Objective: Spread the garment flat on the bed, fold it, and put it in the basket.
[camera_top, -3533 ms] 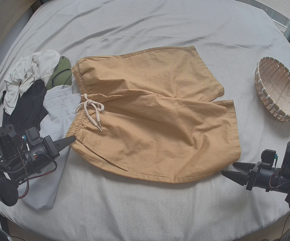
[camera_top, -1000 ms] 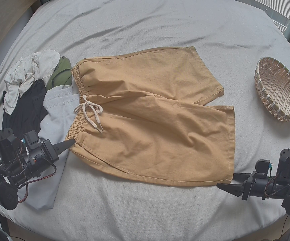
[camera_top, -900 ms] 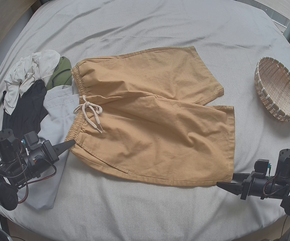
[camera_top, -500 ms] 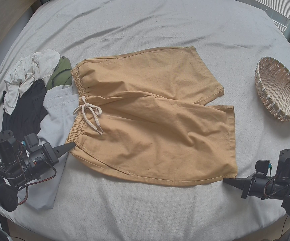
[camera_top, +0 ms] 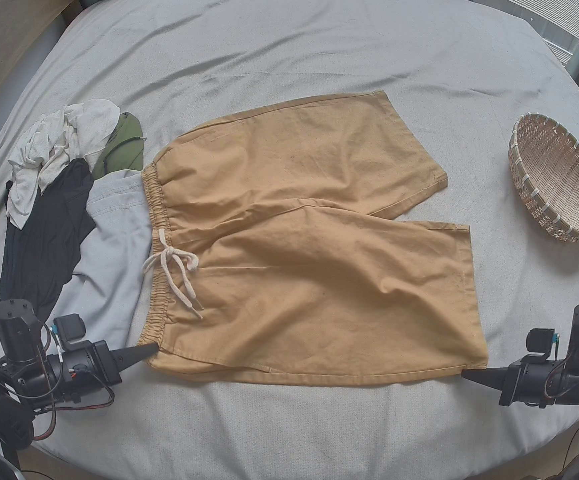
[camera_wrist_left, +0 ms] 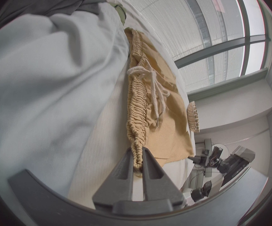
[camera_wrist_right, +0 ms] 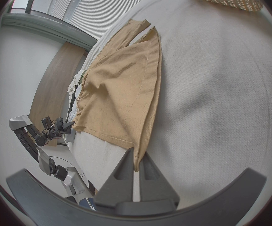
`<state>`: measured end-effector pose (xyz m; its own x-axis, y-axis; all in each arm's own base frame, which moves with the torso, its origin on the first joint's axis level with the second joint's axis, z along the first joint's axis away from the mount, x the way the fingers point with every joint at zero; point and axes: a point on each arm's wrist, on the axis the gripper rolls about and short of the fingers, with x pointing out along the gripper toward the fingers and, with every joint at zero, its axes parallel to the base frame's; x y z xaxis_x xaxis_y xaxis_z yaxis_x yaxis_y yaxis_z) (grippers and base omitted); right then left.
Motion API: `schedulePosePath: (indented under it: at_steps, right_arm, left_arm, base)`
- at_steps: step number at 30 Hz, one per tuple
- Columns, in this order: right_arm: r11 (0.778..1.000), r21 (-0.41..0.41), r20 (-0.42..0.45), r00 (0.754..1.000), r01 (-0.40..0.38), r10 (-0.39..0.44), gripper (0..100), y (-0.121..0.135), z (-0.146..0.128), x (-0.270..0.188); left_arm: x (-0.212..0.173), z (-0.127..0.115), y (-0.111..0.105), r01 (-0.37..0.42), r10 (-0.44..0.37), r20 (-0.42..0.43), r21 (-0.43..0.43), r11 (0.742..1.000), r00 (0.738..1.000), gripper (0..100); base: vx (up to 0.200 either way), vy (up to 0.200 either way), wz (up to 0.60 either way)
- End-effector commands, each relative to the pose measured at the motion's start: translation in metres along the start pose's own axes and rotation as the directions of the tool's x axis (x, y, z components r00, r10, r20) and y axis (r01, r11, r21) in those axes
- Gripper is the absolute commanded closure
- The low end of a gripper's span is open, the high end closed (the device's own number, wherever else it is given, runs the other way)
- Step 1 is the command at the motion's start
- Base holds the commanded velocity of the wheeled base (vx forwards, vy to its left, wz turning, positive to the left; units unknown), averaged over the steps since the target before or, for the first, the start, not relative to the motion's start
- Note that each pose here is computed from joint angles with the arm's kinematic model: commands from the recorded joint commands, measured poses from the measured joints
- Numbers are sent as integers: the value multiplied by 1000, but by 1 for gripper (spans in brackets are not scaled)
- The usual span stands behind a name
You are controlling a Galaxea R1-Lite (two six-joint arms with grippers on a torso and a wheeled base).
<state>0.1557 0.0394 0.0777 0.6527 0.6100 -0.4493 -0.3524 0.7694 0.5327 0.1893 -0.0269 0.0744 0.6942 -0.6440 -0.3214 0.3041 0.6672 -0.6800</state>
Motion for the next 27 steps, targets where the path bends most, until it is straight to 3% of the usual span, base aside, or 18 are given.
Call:
schedulePosePath:
  at_steps: [1, 11, 27]
  right_arm:
    - [1000, -3, 23, 1000, 6, -6, 100, 2, -2, -10]
    - [999, 34, -61, 998, 33, -31, 100, 6, -16, -24]
    - [999, -24, -106, 994, 24, -26, 100, 23, -48, -68]
  left_arm:
    - [-5, -9, 2, -21, 21, -30, -19, 1000, 999, 100]
    - [-24, -17, -16, 32, -34, -95, -30, 999, 995, 100]
    - [-59, -53, -34, 5, -8, -270, -12, 1000, 963, 100]
  base:
    - [0, 0, 0]
    - [0, 0, 0]
    - [0, 0, 0]
